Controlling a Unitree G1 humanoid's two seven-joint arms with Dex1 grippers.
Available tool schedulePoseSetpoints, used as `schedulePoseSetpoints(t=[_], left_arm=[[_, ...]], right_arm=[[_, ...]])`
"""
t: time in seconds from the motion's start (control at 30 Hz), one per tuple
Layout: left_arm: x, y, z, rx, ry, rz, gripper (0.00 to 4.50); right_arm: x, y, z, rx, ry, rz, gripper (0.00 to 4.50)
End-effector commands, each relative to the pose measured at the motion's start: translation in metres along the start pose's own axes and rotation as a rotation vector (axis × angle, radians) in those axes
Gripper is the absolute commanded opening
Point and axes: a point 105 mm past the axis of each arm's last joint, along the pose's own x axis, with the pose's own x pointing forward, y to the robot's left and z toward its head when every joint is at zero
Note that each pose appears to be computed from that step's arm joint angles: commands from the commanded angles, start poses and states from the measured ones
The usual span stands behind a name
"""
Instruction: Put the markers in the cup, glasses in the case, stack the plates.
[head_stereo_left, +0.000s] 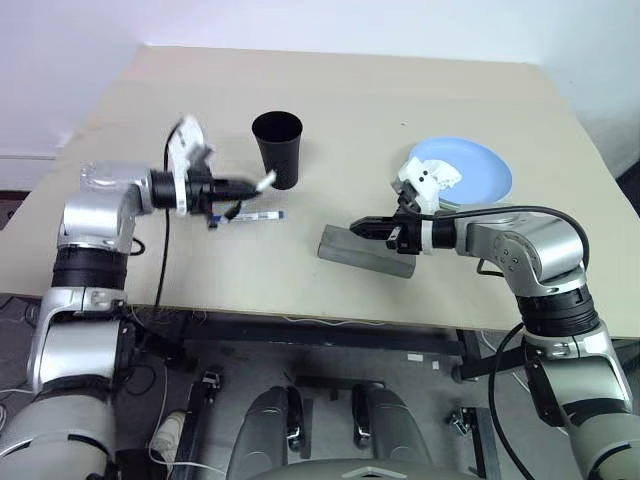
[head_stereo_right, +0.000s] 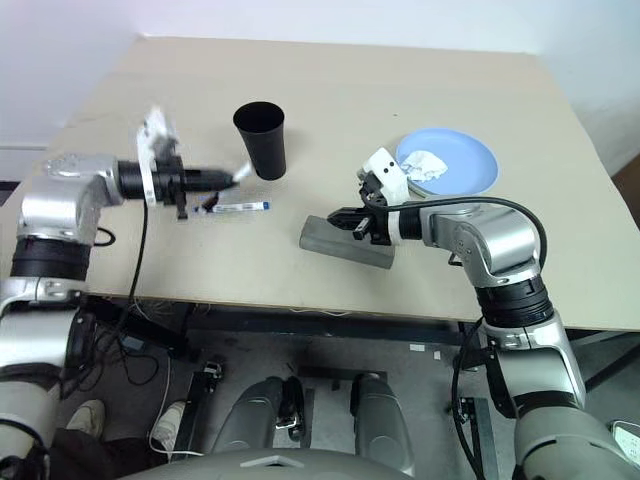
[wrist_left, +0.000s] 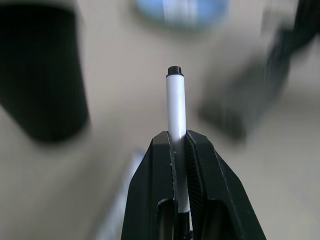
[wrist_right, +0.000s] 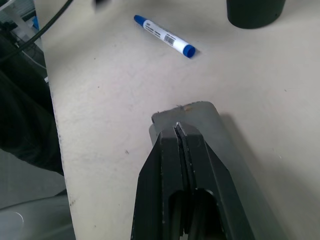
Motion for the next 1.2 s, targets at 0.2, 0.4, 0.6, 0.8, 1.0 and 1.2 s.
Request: schedulePoseSetpoints(t=[0.2,0.4,0.6,0.8,1.0,1.2], left_arm=[[0.002,0.001,0.054,-0.012,-0.293,0.054,0.01],[0.003,0.016,0.101,0.079,-0.644,0.199,0.01],[0.014,0.026,0.112,0.168,-0.686,0.275,0.01],[0.018,0.046,0.116,0.216,-0.709,0.431,0.01],[0.022,0.059,0.11,0.16,-0.746,0.564,0.01],[0.039,0.059,0.095,0.101,-0.723,0.571,0.01]], right_arm=[[-0.001,0.007,0.022,-0.081,-0.053,0.015,0.0],[-0.001,0.005,0.026,-0.085,-0.064,0.004,0.0],[0.001,0.004,0.029,-0.08,-0.087,-0.014,0.0],[-0.001,0.001,0.03,-0.078,-0.095,-0.043,0.0],[-0.003,-0.01,0.029,-0.057,-0.1,-0.098,0.0],[-0.002,-0.011,0.026,-0.054,-0.087,-0.111,0.0]])
